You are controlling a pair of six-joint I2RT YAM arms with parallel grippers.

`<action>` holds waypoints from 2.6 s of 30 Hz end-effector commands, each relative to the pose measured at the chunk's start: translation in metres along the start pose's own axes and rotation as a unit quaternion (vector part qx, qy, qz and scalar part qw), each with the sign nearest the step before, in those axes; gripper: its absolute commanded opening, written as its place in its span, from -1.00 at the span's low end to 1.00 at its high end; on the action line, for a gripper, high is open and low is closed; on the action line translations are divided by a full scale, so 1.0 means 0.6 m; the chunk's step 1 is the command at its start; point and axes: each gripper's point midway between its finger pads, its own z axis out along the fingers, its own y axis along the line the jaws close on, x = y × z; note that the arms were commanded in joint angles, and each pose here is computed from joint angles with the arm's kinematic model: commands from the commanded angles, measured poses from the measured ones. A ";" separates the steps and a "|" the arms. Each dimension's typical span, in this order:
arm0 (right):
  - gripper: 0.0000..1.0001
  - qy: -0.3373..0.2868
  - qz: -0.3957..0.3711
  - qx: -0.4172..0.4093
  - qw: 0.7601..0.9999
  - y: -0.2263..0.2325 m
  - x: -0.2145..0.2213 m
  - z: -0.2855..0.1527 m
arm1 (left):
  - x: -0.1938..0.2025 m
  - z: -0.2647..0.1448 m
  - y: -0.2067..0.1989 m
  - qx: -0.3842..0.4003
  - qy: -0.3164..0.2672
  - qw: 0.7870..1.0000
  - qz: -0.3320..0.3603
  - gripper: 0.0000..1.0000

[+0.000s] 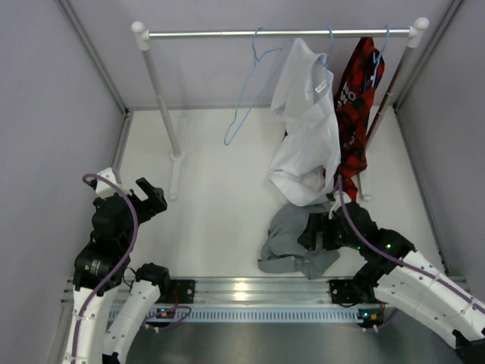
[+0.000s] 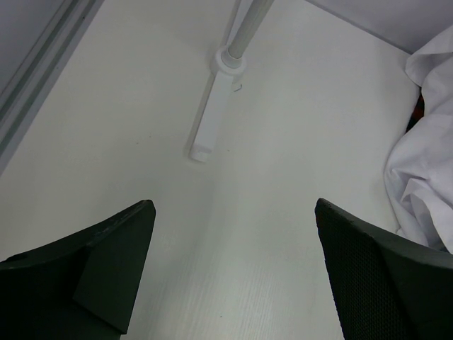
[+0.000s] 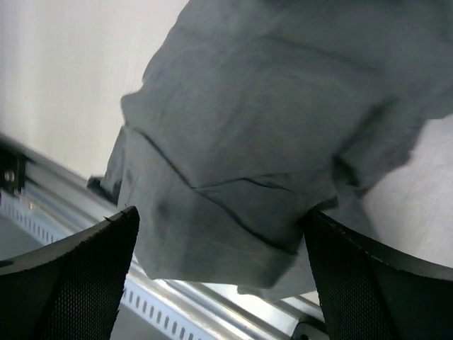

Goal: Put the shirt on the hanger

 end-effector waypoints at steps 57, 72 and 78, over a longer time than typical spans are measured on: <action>0.61 -0.149 -0.196 0.204 0.947 0.274 -0.218 0.174 | -0.051 -0.044 0.030 -0.012 -0.106 0.993 -0.044 0.97; 0.49 -0.095 -0.215 0.168 0.957 0.335 -0.203 0.367 | -0.051 -0.046 0.027 -0.007 -0.106 0.993 -0.044 0.97; 0.13 -0.092 -0.207 0.184 0.957 0.324 -0.202 0.413 | -0.051 -0.046 0.027 -0.006 -0.106 0.993 -0.043 0.96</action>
